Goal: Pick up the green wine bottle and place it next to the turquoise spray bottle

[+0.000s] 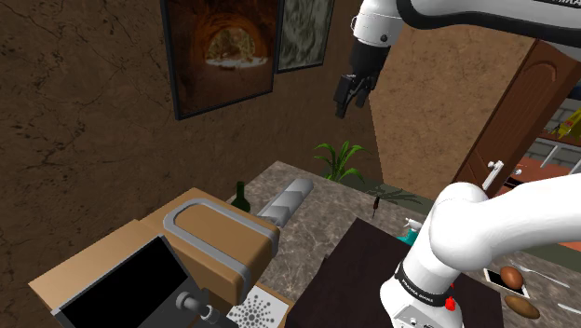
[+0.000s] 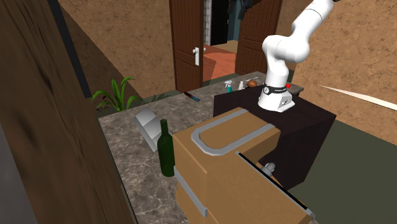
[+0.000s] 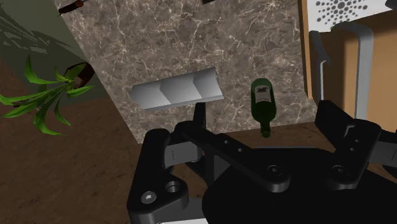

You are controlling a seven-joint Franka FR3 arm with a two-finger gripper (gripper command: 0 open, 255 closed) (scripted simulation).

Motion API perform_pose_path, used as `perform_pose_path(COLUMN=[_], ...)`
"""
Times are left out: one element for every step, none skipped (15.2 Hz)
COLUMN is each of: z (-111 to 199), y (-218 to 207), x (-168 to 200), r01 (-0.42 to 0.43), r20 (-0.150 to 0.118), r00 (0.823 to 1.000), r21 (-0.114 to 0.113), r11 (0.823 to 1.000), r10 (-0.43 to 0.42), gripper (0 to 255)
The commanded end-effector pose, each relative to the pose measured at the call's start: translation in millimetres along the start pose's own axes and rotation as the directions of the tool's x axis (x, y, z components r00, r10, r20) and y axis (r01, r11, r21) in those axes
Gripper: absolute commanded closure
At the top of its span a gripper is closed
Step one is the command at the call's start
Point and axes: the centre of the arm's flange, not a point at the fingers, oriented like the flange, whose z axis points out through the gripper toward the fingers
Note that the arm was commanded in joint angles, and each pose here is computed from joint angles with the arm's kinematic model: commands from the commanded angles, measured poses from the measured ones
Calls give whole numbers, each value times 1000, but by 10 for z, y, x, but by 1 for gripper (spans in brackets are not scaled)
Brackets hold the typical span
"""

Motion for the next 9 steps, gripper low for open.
perform_pose_path(z=[0,105,209,314,419,524,629,734,840], y=[0,-18,-35,-54,-72,-91,-110,-130,-149], x=[0,80,160,240,320,399,478,557,636], r01=[0,-2,-4,-5,-7,-9,-11,-13,-15], r20=[0,2,4,7,9,11,14,16,18], r00=[1000,1000,1000,1000,1000,1000,1000,1000,1000], r21=[0,4,9,13,18,22,27,31,35], r11=[1000,1000,1000,1000,1000,1000,1000,999,999], r10=[0,2,4,5,7,9,11,12,14], gripper=[0,0,0,0,0,0,0,0,0])
